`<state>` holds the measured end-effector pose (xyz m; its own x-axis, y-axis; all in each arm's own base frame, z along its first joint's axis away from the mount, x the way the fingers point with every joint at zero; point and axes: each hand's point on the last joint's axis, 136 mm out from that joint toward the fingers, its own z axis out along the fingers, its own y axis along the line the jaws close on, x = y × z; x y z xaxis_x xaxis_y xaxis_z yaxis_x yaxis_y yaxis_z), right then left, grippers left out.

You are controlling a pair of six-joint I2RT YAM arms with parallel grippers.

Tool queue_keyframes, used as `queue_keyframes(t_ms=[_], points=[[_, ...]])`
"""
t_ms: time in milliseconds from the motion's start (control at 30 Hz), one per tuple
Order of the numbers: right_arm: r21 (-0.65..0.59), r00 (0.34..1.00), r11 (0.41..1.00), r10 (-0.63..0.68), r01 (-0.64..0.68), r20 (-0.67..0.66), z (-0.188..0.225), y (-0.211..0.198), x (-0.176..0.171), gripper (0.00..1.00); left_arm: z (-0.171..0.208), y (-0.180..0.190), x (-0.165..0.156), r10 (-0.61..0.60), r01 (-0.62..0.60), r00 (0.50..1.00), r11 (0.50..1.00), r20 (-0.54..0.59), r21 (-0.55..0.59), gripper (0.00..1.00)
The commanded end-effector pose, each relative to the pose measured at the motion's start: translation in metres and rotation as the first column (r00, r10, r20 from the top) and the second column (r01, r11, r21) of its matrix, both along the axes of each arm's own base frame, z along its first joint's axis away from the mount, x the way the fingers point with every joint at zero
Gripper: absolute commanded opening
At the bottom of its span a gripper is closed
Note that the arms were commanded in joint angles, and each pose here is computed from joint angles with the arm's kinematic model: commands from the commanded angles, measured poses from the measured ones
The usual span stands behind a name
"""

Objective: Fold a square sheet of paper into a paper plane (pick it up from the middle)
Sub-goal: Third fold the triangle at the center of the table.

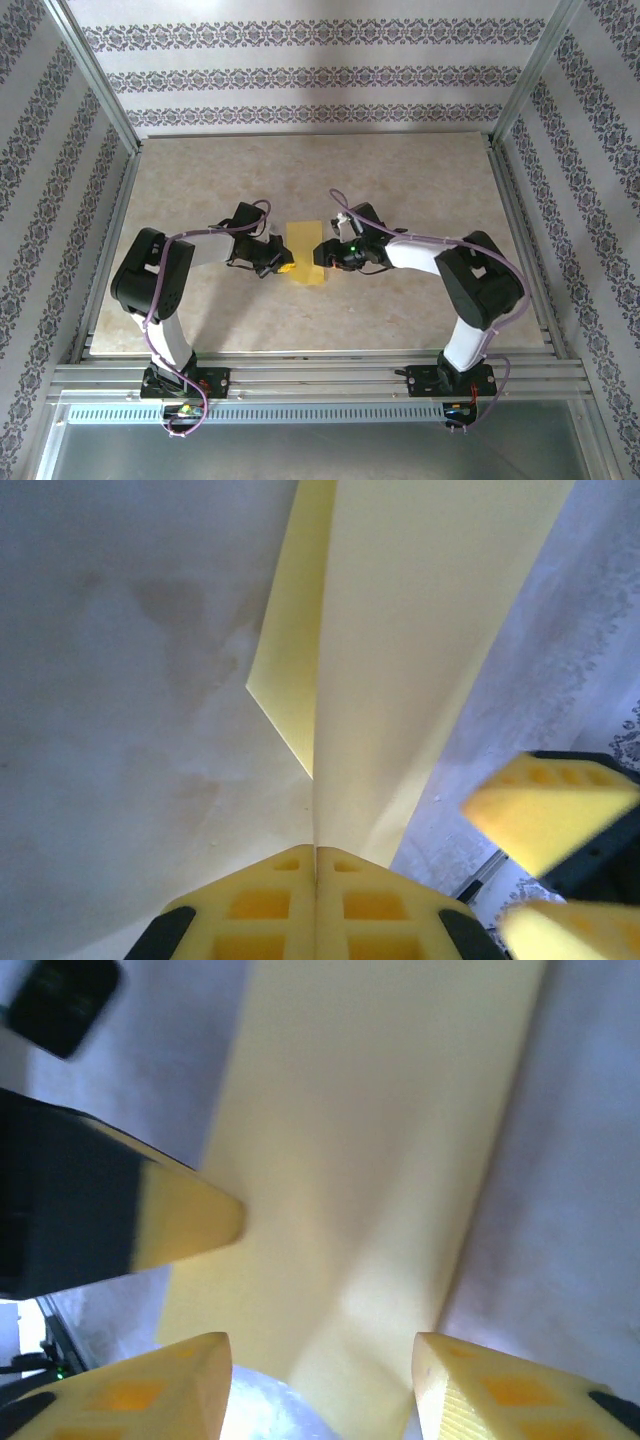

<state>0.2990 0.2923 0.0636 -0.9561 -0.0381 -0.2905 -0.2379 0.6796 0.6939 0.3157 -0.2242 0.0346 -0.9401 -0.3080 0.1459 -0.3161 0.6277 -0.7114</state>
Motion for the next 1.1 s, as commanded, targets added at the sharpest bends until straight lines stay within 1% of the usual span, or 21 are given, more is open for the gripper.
queue_keyframes(t_ms=[0,67,133,200,233,300,333,400,433,500,633,733,833,933,1067], points=[[-0.093,0.954,0.993,0.098,-0.074,0.283,0.029,-0.003,0.006,0.59,0.015,0.007,0.004,0.089,-0.089,0.996,0.996,-0.026,0.012,0.01],[-0.199,0.9,0.977,0.152,-0.075,0.409,0.034,-0.006,0.006,0.62,0.017,0.007,0.005,0.119,-0.119,0.992,0.993,-0.043,0.011,0.01],[-0.329,0.811,0.942,0.237,-0.058,0.534,0.037,-0.007,0.006,0.63,0.019,0.008,0.005,0.145,-0.144,0.988,0.989,-0.061,0.01,0.01],[-0.409,0.73,0.909,0.329,-0.074,0.599,0.036,-0.002,0.003,0.63,0.02,0.006,0.006,0.157,-0.157,0.985,0.988,-0.074,0.004,0.01],[-0.434,0.697,0.896,0.372,-0.096,0.613,0.034,0.003,0.0,0.63,0.02,0.006,0.006,0.164,-0.164,0.983,0.986,-0.082,0.003,0.01],[-0.458,0.651,0.876,0.435,-0.149,0.622,0.029,0.013,-0.006,0.64,0.02,0.004,0.006,0.169,-0.17,0.982,0.986,-0.086,-0.001,0.01],[-0.461,0.601,0.863,0.482,-0.204,0.637,0.026,0.021,-0.013,0.61,0.02,0.004,0.007,0.17,-0.17,0.982,0.985,-0.088,0.0,0.01],[-0.47,0.514,0.852,0.518,-0.232,0.684,0.023,0.031,-0.022,0.6,0.02,0.003,0.006,0.17,-0.17,0.981,0.985,-0.091,0.003,0.01],[-0.463,0.487,0.854,0.518,-0.238,0.703,0.024,0.035,-0.025,0.61,0.019,0.003,0.005,0.168,-0.168,0.981,0.986,-0.093,0.005,0.01],[-0.448,0.475,0.853,0.521,-0.267,0.709,0.021,0.041,-0.028,0.61,0.018,0.003,0.004,0.168,-0.168,0.981,0.986,-0.095,0.006,0.01],[-0.496,0.415,0.812,0.583,-0.306,0.699,0.007,0.055,-0.036,0.63,0.017,0.002,0.005,0.168,-0.168,0.981,0.986,-0.097,0.001,0.01],[-0.531,0.385,0.793,0.61,-0.3,0.693,-0.001,0.06,-0.035,0.64,0.016,0.002,0.004,0.168,-0.169,0.981,0.986,-0.099,0.001,0.01],[-0.542,0.374,0.796,0.605,-0.269,0.703,-0.003,0.063,-0.028,0.63,0.015,0.002,0.003,0.165,-0.166,0.981,0.986,-0.101,0.001,0.01],[-0.539,0.368,0.809,0.587,-0.236,0.721,0.0,0.066,-0.02,0.6,0.014,0.002,0.002,0.164,-0.165,0.981,0.986,-0.102,0.002,0.01],[-0.539,0.365,0.815,0.578,-0.212,0.73,-0.001,0.068,-0.014,0.51,0.014,0.002,0.001,0.161,-0.161,0.982,0.987,-0.104,0.002,0.01]])
